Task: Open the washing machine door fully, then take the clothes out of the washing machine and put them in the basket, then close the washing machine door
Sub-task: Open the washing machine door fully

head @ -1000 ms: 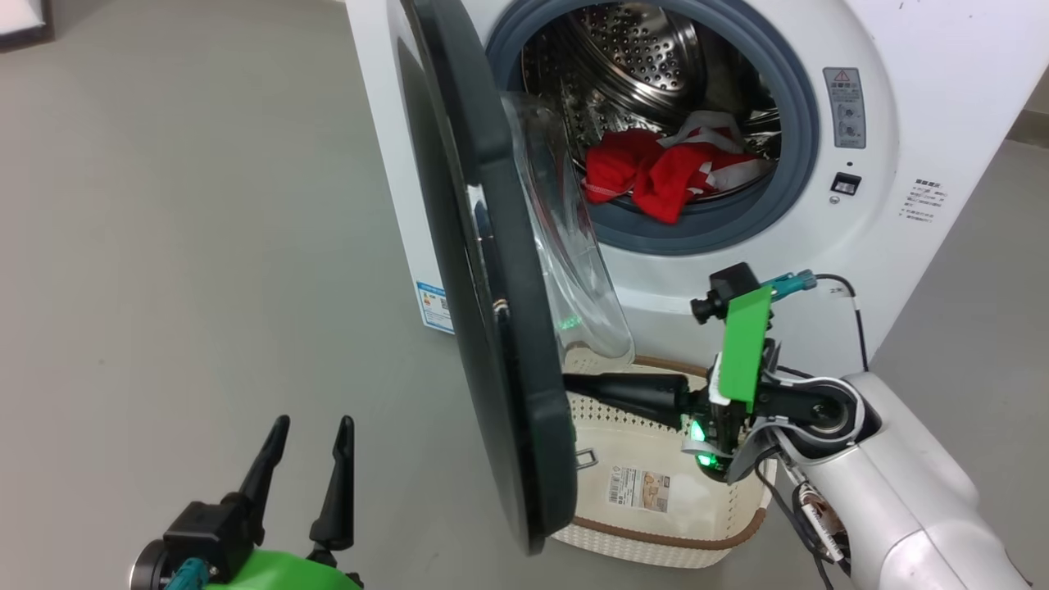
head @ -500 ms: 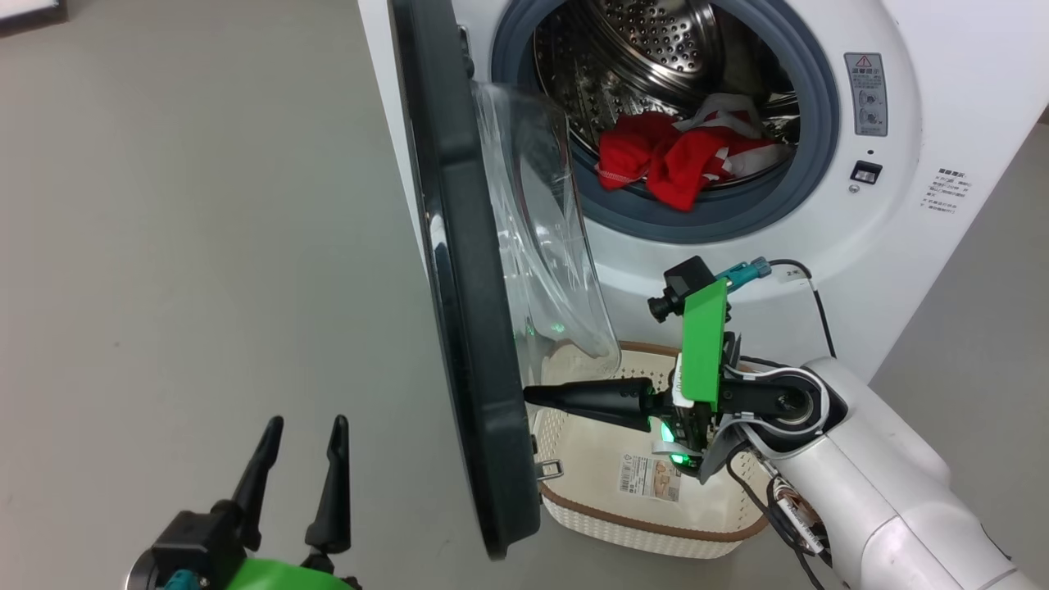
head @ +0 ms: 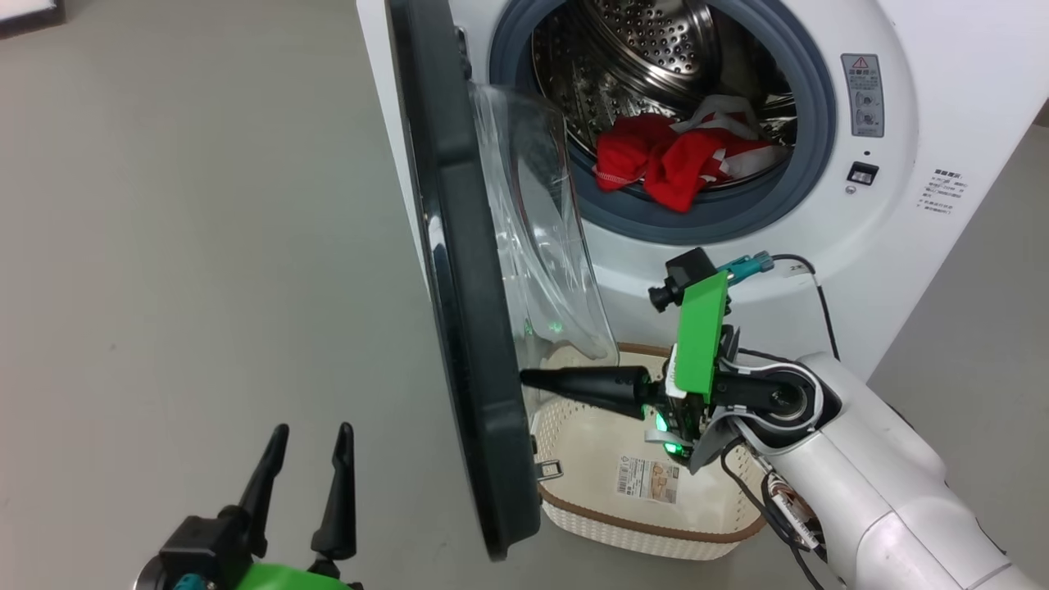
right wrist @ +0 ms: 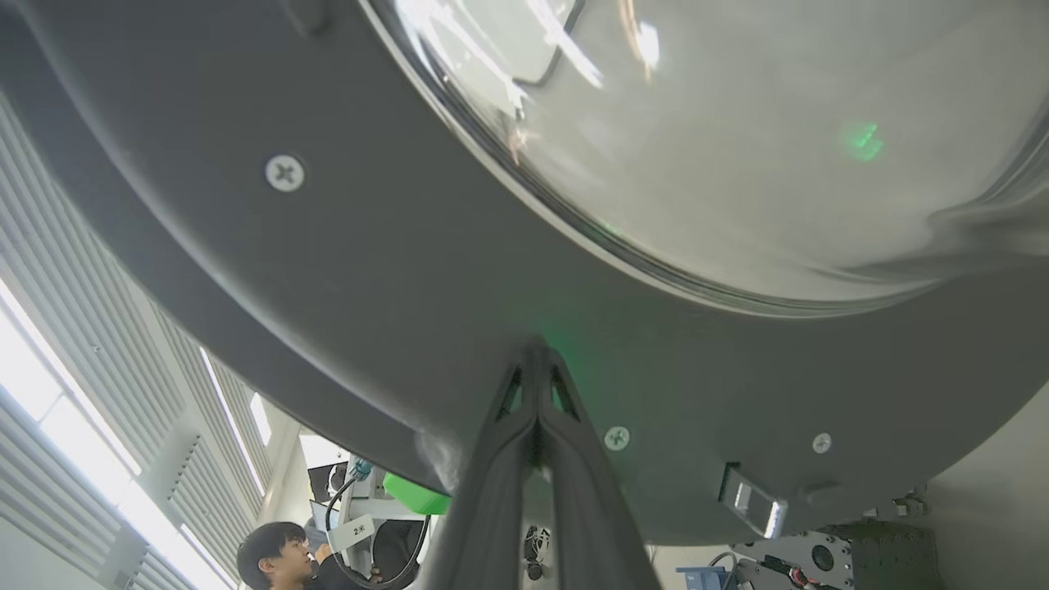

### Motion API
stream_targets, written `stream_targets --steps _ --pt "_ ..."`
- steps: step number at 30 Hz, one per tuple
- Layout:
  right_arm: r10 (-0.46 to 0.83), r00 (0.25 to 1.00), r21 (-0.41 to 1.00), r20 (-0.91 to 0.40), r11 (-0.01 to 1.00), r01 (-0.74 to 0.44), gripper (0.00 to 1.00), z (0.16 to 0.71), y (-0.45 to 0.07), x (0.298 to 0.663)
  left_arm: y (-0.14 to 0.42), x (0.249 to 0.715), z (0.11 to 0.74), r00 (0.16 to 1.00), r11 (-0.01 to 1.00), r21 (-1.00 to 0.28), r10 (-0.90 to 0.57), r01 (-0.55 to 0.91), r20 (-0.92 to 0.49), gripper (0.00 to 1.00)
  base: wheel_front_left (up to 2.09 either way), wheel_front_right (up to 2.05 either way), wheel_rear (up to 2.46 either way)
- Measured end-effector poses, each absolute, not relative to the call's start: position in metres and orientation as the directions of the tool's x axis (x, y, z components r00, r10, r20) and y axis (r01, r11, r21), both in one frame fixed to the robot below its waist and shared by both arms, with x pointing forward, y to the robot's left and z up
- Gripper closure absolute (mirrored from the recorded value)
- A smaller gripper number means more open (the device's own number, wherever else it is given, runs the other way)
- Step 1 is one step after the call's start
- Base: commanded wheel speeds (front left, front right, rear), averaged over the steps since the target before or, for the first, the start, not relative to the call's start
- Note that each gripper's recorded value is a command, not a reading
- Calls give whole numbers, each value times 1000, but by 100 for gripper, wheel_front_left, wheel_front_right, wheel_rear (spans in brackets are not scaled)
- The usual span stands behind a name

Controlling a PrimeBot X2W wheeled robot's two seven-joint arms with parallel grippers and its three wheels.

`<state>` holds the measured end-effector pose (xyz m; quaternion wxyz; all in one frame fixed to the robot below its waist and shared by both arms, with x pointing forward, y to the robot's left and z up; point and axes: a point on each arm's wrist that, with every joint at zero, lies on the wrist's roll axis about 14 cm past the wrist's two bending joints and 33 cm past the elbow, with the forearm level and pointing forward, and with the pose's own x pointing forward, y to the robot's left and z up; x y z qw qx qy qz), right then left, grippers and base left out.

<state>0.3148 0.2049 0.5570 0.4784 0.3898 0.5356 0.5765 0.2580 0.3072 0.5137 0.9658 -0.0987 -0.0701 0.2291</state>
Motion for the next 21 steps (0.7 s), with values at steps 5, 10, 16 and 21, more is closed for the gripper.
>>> stream_targets --steps 5,10,16,21 --pt "987 -154 984 -57 29 -178 0 566 201 330 300 261 510 897 885 -226 434 -407 80 0 0 0 0" --pt "994 -16 937 -107 95 -337 0 565 185 350 294 264 506 908 893 -232 412 -386 72 0 0 0 0" --pt "976 180 818 -125 204 -538 0 560 162 363 289 266 503 917 899 -235 393 -369 65 0 0 0 0" --pt "941 321 633 -106 313 -709 0 553 146 369 286 267 502 923 903 -241 379 -355 64 0 0 0 0"
